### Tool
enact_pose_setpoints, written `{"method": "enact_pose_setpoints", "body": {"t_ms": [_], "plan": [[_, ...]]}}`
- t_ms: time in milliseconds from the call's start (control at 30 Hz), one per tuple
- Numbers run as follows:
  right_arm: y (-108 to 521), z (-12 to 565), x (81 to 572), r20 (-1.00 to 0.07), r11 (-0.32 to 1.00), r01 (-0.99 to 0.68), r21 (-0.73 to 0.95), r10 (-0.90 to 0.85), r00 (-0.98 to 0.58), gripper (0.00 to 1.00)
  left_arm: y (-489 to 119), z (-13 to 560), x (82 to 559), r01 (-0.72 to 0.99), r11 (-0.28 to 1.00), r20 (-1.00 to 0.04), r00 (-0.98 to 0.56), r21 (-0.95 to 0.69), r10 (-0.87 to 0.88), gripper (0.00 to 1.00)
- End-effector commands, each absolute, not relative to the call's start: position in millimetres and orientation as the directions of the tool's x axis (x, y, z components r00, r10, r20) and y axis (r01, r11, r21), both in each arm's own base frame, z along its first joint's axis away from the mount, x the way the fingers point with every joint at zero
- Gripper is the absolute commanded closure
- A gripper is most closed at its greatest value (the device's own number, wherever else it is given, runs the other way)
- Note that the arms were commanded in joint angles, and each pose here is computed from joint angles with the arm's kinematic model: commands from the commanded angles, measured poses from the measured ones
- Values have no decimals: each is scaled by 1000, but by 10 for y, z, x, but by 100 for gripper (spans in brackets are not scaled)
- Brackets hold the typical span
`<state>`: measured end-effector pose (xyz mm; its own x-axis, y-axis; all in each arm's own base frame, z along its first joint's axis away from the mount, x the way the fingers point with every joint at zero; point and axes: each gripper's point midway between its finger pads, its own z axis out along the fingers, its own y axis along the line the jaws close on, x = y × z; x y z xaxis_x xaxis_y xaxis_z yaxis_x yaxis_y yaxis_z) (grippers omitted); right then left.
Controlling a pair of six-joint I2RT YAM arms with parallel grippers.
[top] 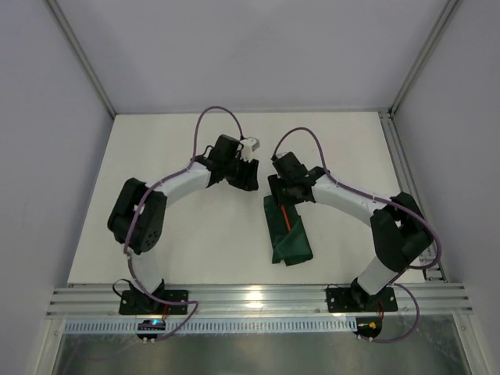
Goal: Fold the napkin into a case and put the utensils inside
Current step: Insert the knife into the folded napkin, then pick up the fork from the corner of the board.
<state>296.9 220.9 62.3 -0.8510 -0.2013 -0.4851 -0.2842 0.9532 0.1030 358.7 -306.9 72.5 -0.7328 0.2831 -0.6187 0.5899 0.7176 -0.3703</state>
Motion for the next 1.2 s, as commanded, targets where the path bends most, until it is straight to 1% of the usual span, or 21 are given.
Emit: {"method": "enact_pose_setpoints", "body": {"t_ms": [0,33,67,133,167,200,233,267,300,333,400,433,467,533,667,800,833,933,1000,1067,1167], "plan": [[2269,1191,3116,-616,945,-309,112,-178,-768,46,-2534,1549,3753,593,794,-766,-572,-137,294,50],[2264,1236,3113,-627,945,-310,110,-176,-759,45,-2284,1520,3697,582,809,-754,-568,-84,330,48],[2255,1322,3117,-647,943,-313,112,-169,-743,45,-2046,1803,3671,543,840,-791,-525,-26,315,46],[2255,1372,3106,-664,940,-320,116,-167,-729,45,-1506,1915,3677,480,874,-782,-514,77,352,46],[2276,1412,3121,-680,937,-327,122,-161,-716,45,-1231,1904,3568,442,891,-743,-560,104,365,45],[2293,1448,3119,-690,933,-336,129,-159,-706,45,-1005,2034,3492,404,907,-746,-565,123,353,45],[2314,1442,3103,-691,928,-348,136,-163,-704,45,-579,2050,3480,312,940,-732,-608,136,308,44],[2352,1458,3109,-699,921,-361,143,-165,-696,45,-274,1988,3338,271,945,-681,-658,183,320,43],[2374,1428,3103,-694,916,-375,142,-178,-698,45,142,2046,3236,164,963,-680,-683,214,267,41],[2413,1431,3101,-693,910,-388,147,-185,-697,45,358,2021,3141,120,967,-668,-704,225,242,36],[2443,1413,3085,-682,904,-404,141,-207,-702,45,637,1810,2891,90,969,-612,-761,230,215,33],[2466,1405,3096,-677,901,-413,134,-221,-702,45,795,1746,2785,49,980,-613,-774,193,159,31],[2481,1401,3091,-676,899,-418,130,-228,-701,45,879,1653,2697,39,982,-591,-794,184,142,29],[2531,1396,3067,-678,893,-430,134,-234,-697,45,1004,1421,2529,-3,991,-544,-836,136,73,28],[2614,1378,3033,-699,878,-447,170,-212,-683,45,1087,1033,2437,-17,997,-424,-905,82,20,28],[2579,1262,2990,-697,877,-452,166,-220,-683,45,1141,907,2550,-42,997,-384,-923,59,-16,29],[2573,1240,2985,-696,876,-454,163,-223,-682,44,1154,920,2615,-48,998,-396,-918,52,-23,28],[2578,1168,2974,-697,872,-461,166,-227,-680,45,1143,853,2681,-68,997,-380,-923,21,-54,29],[2588,1082,2977,-689,870,-466,162,-239,-685,45,1286,794,2723,-87,993,-353,-934,82,-53,31],[2589,1037,2982,-681,867,-475,151,-257,-686,45,1361,745,2793,-86,990,-352,-935,110,-42,34],[2579,940,3001,-665,866,-483,130,-285,-690,45,1338,608,2862,-71,992,-318,-947,103,-35,35]]}}
